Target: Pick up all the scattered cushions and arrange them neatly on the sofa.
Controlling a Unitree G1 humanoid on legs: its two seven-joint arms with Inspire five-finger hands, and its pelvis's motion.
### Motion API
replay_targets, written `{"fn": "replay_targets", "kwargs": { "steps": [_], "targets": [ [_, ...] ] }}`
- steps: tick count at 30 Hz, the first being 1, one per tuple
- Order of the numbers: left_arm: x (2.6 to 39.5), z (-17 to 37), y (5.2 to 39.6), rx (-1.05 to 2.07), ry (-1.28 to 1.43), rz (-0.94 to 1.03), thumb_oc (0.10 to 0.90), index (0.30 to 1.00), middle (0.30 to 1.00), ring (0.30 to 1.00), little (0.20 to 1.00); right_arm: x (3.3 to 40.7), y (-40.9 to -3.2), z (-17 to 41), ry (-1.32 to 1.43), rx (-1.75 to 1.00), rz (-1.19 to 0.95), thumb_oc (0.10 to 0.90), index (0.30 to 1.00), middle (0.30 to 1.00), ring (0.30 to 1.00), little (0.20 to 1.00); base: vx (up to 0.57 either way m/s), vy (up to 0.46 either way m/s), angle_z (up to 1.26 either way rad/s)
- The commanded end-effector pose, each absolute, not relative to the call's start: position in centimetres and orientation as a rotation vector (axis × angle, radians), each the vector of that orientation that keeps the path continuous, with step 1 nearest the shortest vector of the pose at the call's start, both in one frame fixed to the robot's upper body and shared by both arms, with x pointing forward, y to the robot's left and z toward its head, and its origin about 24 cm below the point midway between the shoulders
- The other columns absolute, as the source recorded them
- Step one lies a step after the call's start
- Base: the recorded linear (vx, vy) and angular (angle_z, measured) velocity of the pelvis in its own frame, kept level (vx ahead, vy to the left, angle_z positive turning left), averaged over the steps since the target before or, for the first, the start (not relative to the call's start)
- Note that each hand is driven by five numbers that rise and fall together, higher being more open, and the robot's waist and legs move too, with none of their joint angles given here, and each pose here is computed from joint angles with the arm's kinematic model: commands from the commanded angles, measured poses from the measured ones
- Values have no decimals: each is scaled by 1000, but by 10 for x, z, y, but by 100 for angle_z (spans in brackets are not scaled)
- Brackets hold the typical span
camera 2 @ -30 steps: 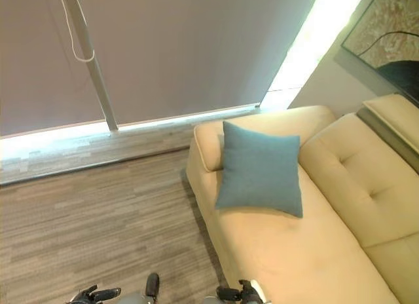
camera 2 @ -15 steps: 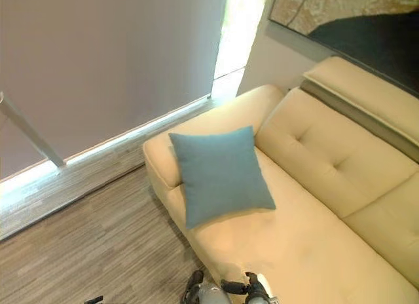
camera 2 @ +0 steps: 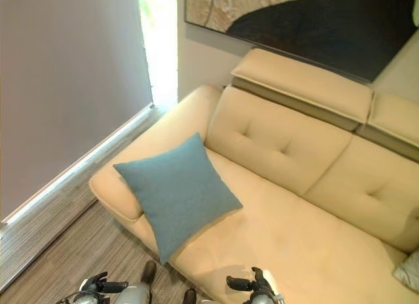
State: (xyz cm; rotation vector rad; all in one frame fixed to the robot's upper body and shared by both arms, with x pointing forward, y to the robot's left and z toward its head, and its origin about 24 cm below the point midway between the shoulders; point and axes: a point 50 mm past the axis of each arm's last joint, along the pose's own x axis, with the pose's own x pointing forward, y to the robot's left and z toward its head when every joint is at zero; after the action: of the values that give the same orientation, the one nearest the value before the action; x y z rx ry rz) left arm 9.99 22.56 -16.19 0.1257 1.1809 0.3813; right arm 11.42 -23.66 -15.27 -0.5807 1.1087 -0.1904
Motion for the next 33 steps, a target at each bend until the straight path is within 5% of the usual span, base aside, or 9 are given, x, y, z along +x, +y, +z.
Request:
{"fn": "replay_targets", "kwargs": {
  "steps": [1, 11, 33],
  "targets": [
    [77, -172, 198, 113, 1273, 321, 800, 900, 900, 900, 900, 116, -241, -151, 1105, -568, -246, 800, 900, 900, 900, 900, 145, 130, -56],
    [85, -169, 206, 210, 1245, 271, 800, 900, 900, 900, 900, 114, -233, -154, 1125, -457, -282, 800, 900, 900, 900, 900, 132, 170, -26],
    [95, -162, 226, 234, 1158, 349, 800, 900, 900, 900, 900, 278, -275, -8, 298, -669, -362, 800, 900, 900, 900, 900, 55, -28, -16]
  ]
}}
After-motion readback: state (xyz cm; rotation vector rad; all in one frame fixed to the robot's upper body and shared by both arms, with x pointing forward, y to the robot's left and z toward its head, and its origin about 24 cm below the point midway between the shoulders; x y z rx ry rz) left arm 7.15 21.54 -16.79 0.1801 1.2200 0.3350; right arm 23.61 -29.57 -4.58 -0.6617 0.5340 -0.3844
